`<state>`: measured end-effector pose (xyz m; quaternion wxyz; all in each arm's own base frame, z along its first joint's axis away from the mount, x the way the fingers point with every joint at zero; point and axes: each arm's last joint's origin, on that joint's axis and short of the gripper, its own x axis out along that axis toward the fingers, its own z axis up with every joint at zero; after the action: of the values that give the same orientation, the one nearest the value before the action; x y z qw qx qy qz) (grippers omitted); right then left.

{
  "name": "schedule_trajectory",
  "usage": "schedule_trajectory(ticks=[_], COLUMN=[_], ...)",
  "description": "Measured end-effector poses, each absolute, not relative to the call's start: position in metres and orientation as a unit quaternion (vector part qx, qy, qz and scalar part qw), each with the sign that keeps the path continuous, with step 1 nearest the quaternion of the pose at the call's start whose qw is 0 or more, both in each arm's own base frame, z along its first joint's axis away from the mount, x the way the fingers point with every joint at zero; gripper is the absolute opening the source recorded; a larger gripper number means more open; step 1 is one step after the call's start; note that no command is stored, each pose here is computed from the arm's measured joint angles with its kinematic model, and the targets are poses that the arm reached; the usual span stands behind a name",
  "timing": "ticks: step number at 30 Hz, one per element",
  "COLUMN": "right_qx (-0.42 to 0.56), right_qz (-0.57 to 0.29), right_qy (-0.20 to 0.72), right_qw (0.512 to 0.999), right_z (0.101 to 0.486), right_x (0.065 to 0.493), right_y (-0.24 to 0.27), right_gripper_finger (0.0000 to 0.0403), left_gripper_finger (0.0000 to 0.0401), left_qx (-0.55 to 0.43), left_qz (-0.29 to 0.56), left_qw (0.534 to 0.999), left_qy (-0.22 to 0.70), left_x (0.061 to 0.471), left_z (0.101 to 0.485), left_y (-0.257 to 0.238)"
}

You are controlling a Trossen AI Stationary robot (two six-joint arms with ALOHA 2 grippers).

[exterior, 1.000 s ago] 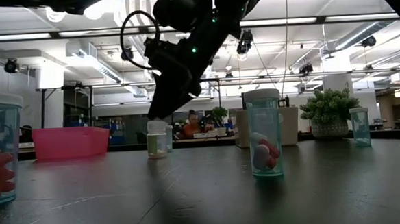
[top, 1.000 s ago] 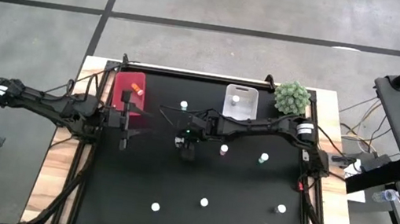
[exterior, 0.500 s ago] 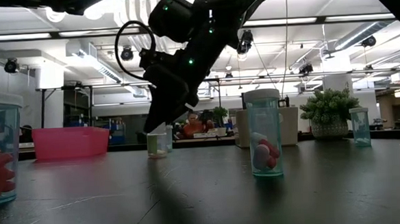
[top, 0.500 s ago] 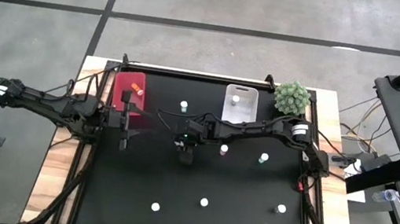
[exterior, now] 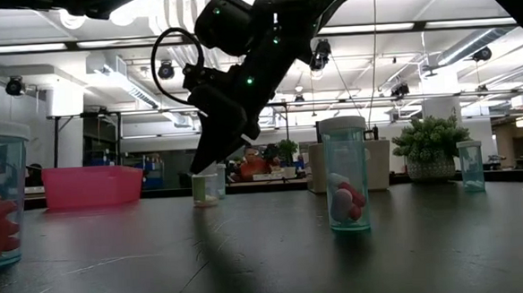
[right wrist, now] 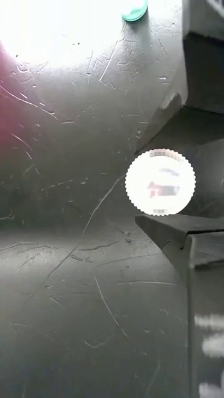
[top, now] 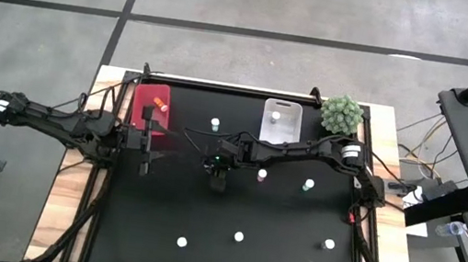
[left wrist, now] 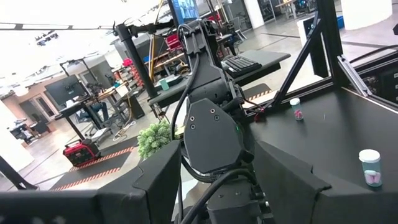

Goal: Pick and place medicine bottles into bin by pill shape (circle, oval)
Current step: Put the transparent capsule bottle into the white bin

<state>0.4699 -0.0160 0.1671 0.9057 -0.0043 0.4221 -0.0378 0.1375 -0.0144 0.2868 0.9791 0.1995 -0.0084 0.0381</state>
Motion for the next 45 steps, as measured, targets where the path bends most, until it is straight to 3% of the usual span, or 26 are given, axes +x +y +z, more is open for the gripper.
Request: schedule_trajectory(ticks=[11, 29, 37, 45], right_qx=[-0.005, -0.006, 0.013, 0.075], right_qz=[-0.038, -0.094, -0.128, -0.203], right_qy=[0.404, 0.436, 0.437, 0.429], right_qw=[0.914, 0.895, 0.890, 0.877], right_z=[0.199, 0.285, 0.291, 0.271], right_x=[0.461, 0.396, 0.361, 0.321], right_y=[-0.016, -0.045, -0.069, -0.105], right_gripper_finger=[0.0143, 0.0140, 0.0139, 0.0139], left_gripper_finger=[0.0190, 0.0190, 0.0190, 0.0190], left_qx=[0.198, 0.197, 0.197, 0.197], left_qz=[0.038, 0.039, 0.039, 0.041], left_qw=[0.979, 0.980, 0.980, 0.979], left_qy=[-0.009, -0.009, -0.008, -0.008], left_x=[0.137, 0.137, 0.138, 0.138], left_z=[0.287, 0.287, 0.287, 0.287], left_y=[-0.014, -0.014, -0.014, -0.014])
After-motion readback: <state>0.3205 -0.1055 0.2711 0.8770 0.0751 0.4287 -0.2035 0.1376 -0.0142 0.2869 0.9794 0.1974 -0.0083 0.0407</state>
